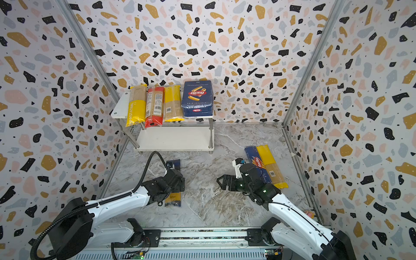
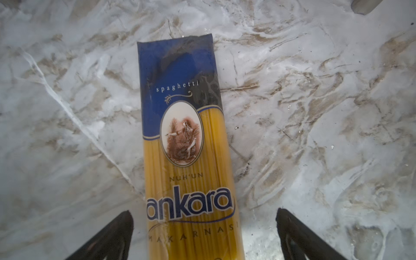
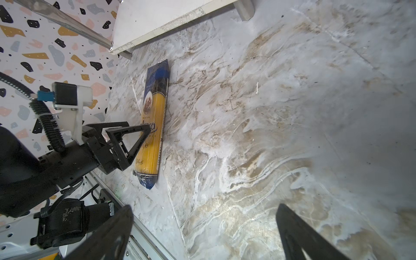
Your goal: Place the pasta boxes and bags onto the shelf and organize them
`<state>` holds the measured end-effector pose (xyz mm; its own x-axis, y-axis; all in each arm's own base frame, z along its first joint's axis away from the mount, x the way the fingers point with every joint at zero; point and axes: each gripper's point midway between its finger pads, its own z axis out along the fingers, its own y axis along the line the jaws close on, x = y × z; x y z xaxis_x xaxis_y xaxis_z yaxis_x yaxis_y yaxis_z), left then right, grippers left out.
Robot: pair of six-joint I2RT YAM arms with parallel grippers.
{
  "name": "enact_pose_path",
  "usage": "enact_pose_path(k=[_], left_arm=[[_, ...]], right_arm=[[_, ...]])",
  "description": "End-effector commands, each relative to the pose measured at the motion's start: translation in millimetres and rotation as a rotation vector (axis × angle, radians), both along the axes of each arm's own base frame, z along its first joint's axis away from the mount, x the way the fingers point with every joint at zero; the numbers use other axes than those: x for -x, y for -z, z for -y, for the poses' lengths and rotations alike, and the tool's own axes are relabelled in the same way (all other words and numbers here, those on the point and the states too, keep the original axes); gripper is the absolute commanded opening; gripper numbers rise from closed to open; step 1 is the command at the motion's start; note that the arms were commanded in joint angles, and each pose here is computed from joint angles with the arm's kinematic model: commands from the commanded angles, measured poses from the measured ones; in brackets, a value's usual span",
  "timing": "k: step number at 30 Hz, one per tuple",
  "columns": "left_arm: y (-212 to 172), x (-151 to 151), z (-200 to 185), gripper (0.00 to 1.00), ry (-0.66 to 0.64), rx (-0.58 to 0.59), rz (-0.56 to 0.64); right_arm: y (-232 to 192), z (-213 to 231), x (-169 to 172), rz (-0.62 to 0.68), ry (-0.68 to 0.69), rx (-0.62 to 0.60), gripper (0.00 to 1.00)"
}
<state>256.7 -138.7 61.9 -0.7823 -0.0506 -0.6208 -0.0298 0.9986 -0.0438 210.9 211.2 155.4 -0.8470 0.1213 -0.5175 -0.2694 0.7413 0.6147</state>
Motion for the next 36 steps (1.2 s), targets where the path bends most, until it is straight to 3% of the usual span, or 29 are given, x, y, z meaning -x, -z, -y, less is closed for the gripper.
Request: enact_pose_path(k=[1,5,15,19,28,36], left_arm=[[11.3,-2.9,2.0,0.99,-0.010,0.065,-0.020],[27.4,-4.6,-2.2,1.00,-0.013,0.099,-0.063],[49.5,-3.5,-5.3,0.76,-0.021,0.204,-0.137],[55.6,-0.6,-4.1,0.74,-0.016,0.268,-0.164],[89.8,10.8,-9.6,0.72,-0.015,0.214,-0.275],[97.0,13.4,-3.6,0.83,0.020,0.211,-0.320]], right_arm=[[-0.3,3.0,2.0,0.014,-0.003,0.004,0.99],[2.2,2.3,2.9,0.011,-0.008,0.002,0.99],[4.7,3.3,1.5,0.010,-0.006,0.013,0.99],[5.4,2.8,0.5,0.008,-0.010,0.016,0.99],[0.3,2.4,-3.3,0.017,-0.015,0.016,0.99],[6.4,7.6,-5.2,0.001,-0.003,0.020,0.99]])
